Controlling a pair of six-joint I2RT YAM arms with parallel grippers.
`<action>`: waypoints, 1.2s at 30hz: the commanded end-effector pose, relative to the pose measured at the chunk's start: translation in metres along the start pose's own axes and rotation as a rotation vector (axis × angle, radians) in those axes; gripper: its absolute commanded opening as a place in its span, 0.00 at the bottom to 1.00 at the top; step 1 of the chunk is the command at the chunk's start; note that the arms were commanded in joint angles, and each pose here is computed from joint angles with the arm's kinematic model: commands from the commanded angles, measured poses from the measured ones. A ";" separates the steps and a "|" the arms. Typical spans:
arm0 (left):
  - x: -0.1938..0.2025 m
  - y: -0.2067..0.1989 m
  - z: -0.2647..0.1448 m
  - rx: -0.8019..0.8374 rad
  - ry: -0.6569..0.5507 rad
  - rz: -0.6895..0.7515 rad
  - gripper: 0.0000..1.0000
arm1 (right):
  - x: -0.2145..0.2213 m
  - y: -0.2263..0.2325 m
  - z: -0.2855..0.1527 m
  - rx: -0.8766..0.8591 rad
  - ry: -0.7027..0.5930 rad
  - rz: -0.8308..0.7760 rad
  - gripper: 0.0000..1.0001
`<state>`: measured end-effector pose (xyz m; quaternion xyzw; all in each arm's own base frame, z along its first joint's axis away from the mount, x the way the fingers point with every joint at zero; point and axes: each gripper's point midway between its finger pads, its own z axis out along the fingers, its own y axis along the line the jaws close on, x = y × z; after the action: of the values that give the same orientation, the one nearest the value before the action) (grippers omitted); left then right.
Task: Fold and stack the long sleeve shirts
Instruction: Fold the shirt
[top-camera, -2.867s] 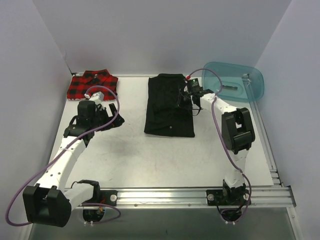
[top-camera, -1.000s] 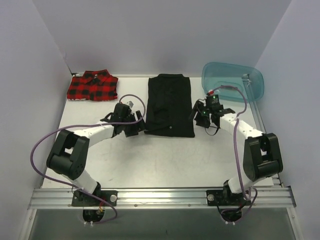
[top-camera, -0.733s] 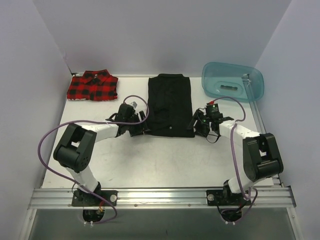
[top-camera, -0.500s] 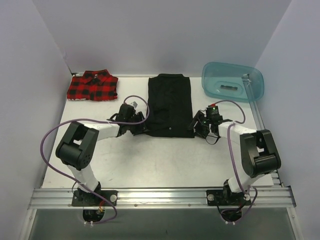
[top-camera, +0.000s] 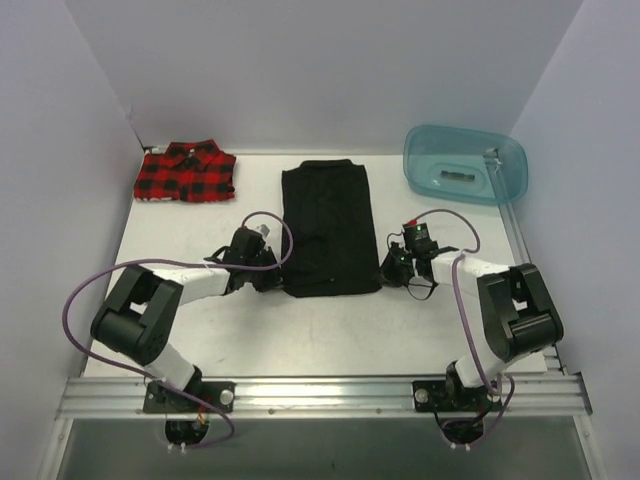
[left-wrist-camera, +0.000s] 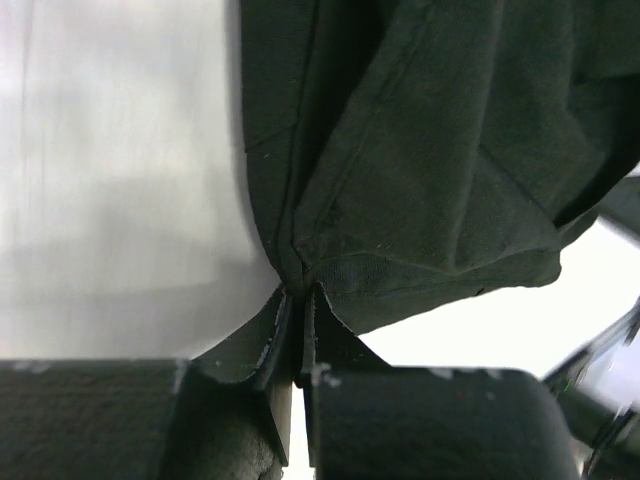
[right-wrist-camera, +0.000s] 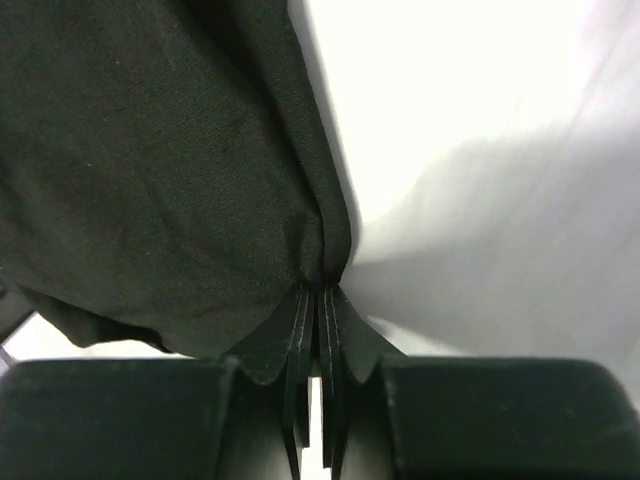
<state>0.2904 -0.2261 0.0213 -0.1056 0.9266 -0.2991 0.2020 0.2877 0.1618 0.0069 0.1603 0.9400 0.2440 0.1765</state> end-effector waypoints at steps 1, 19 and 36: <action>0.052 0.030 -0.033 -0.128 0.092 0.006 0.04 | 0.069 -0.030 -0.024 0.109 0.180 -0.071 0.00; 0.003 -0.010 -0.135 -0.022 -0.182 0.068 0.83 | 0.016 0.043 -0.104 0.029 -0.120 -0.413 0.40; -0.044 -0.019 -0.053 -0.037 -0.075 0.052 0.69 | -0.027 0.057 -0.009 0.006 -0.037 -0.350 0.35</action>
<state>0.2795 -0.1837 0.0626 -0.1135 0.9441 -0.2352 0.2014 0.3035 0.1815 0.0441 0.0052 0.9600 0.1728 0.2203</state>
